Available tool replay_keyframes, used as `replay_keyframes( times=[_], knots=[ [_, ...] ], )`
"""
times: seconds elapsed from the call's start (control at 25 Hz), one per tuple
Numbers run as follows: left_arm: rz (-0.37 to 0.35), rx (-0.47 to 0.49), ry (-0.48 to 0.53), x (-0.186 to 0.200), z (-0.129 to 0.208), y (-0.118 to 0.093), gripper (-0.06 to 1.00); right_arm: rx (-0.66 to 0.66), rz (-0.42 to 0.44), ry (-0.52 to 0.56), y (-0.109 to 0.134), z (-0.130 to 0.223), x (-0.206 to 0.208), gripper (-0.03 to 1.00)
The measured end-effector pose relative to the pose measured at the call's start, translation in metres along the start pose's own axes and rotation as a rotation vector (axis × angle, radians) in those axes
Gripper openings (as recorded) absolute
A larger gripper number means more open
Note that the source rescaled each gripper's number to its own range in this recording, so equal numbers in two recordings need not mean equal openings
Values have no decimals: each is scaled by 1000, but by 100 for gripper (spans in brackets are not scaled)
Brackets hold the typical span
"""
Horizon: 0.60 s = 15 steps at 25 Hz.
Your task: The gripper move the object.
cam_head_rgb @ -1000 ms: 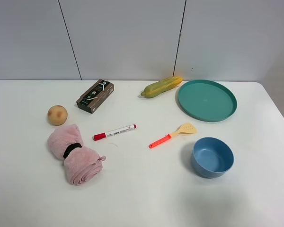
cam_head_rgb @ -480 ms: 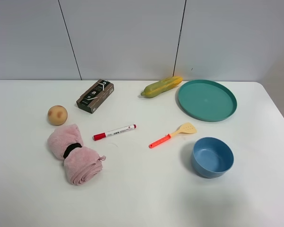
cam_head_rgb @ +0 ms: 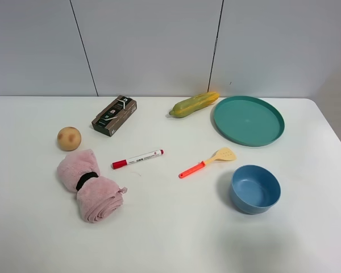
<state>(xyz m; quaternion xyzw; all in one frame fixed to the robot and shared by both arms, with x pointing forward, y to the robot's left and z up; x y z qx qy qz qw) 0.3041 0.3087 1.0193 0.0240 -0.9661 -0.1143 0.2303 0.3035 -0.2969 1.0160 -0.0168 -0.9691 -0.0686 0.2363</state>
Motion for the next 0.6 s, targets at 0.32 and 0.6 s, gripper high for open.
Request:
replay_keyframes(
  times=[0.32, 0.6],
  knots=[
    [0, -1, 0, 0, 0, 0, 99, 0, 0, 0, 0, 0, 0, 100],
    [0, -1, 0, 0, 0, 0, 99, 0, 0, 0, 0, 0, 0, 100]
  ],
)
Point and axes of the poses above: a point on each arm's last joint axis where the gripper is mounted, x pointing back along that axis away from the gripper, y along the wrist's bending axis when the last joint is at zero, z = x × y, the point moved 8 cm from there along -x, pointing out along that axis toward the gripper, and after that the axes turned 10 degrees about -x, right-handed, at the moved point
